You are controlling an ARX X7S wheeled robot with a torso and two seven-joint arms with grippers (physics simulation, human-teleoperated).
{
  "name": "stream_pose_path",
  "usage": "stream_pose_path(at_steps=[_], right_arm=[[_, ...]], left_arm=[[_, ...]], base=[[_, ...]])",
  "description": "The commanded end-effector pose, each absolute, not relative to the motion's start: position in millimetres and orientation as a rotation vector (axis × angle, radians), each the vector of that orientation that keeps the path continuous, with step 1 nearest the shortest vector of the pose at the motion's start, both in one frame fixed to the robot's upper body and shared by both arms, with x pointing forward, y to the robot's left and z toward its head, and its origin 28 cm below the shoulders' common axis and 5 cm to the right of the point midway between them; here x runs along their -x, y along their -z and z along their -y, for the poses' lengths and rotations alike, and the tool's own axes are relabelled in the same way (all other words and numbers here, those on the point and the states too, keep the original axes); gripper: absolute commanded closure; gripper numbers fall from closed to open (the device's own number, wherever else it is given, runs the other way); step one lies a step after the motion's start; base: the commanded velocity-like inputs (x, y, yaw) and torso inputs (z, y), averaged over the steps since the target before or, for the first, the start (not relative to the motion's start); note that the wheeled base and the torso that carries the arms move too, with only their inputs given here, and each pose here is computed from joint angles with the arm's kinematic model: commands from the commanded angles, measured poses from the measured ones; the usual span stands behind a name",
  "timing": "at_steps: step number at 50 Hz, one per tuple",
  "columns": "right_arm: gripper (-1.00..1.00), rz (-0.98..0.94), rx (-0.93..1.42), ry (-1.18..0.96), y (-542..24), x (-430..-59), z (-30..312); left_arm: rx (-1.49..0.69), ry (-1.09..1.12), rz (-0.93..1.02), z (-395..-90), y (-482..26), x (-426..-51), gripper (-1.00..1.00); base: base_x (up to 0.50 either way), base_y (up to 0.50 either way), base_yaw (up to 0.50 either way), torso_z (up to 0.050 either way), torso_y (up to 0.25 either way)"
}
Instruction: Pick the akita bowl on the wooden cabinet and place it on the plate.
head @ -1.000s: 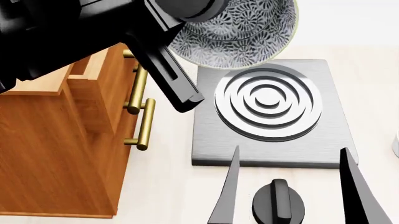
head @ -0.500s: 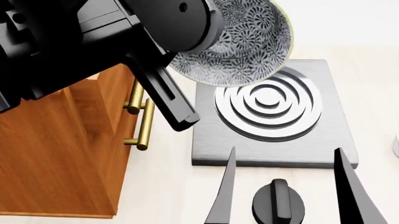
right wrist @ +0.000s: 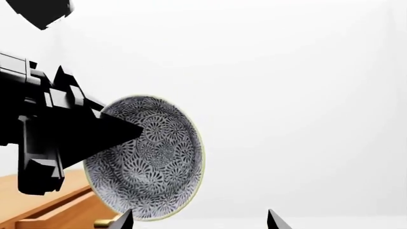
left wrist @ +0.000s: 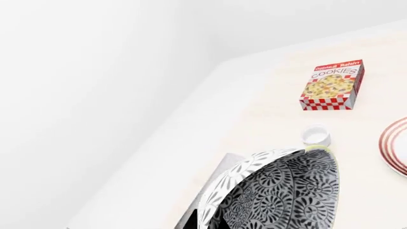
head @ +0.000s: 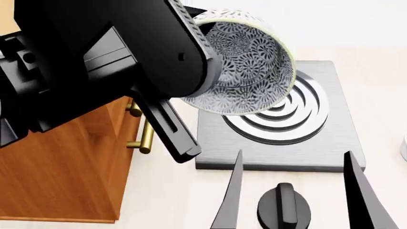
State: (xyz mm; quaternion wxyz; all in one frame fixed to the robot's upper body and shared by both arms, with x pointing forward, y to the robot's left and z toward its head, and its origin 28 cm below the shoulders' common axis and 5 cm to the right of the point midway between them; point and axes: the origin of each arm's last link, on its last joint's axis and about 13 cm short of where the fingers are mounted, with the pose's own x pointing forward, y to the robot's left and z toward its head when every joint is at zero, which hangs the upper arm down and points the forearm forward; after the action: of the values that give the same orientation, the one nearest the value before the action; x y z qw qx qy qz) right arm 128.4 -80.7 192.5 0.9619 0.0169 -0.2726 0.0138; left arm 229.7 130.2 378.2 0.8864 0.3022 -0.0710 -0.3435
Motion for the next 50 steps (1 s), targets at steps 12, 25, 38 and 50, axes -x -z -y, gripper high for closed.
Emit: stream_pose_path(at_steps=[12, 25, 38, 50], right_arm=[[-1.0, 0.534, -0.035, -0.014, -189, -133, 82], [-1.0, 0.524, -0.024, -0.011, -188, -134, 81], [-1.0, 0.496, -0.007, 0.046, -187, -138, 82], [-1.0, 0.502, -0.007, 0.015, -188, -135, 79]], left_arm=[[-0.611, 0.733, 0.165, -133, -371, -219, 1.0], [-0.608, 0.753, 0.17, -132, -367, -213, 1.0], [-0.589, 0.776, 0.165, -133, -358, -208, 1.0], [-0.579, 0.8, 0.16, -129, -353, -209, 1.0]], base=[[0.0, 0.0, 0.0, 0.0, 0.001], [0.0, 0.0, 0.0, 0.0, 0.0], [0.0, 0.0, 0.0, 0.001, 0.001], [0.0, 0.0, 0.0, 0.0, 0.0]])
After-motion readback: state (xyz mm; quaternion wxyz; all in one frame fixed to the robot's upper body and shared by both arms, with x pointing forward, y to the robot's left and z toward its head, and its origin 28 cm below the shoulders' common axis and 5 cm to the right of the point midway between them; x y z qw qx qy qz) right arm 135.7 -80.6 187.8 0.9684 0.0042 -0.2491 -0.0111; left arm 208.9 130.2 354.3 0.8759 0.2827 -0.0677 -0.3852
